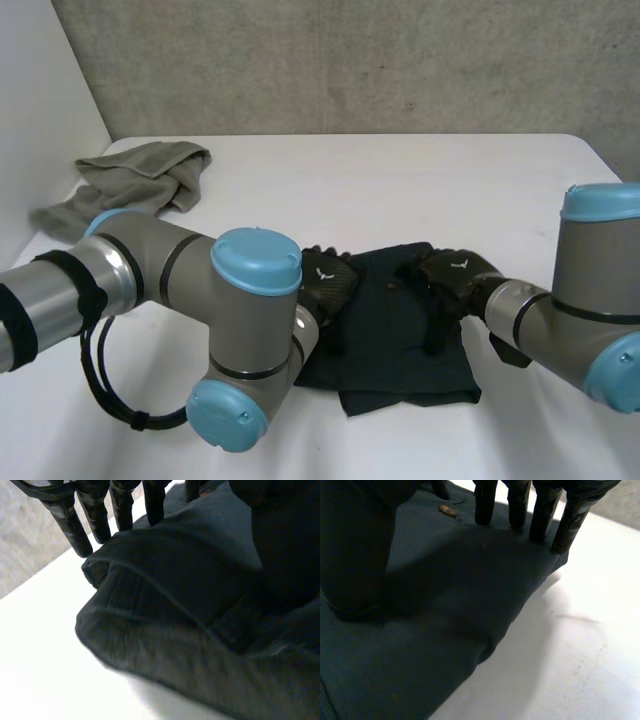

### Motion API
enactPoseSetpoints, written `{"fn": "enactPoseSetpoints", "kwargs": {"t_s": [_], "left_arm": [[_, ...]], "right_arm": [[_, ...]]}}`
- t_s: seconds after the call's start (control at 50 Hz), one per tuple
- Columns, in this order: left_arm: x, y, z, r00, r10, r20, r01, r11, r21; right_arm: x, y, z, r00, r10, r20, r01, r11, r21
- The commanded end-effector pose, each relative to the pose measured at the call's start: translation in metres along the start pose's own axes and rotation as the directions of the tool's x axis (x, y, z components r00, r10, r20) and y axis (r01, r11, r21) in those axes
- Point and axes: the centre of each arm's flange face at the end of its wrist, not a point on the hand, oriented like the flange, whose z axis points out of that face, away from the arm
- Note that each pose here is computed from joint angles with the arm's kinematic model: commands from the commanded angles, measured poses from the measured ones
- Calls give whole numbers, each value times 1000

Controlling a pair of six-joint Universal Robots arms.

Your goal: Fold the laundry.

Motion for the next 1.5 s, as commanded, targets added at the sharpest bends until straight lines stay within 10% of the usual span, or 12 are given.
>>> {"fn": "enactPoseSetpoints", "kwargs": {"t_s": [0.02,0.26,0.5,0.92,1.5], "left_arm": [[-5,8,-3,996,77,33,-75,995,-65],[-18,-33,-21,994,83,67,-86,995,49],[-47,-117,-65,992,-85,-94,113,933,343],[-43,-123,-74,961,-98,-259,180,933,311],[-43,-118,-72,961,-103,-258,180,938,297]], "right_arm": [[0,11,11,993,-115,-4,115,993,-6],[4,-13,-10,991,-118,-56,123,987,101],[72,-31,-77,924,228,-307,-152,956,253],[29,52,-63,901,426,-87,-427,904,6],[2,43,-23,924,381,19,-382,924,32]]}}
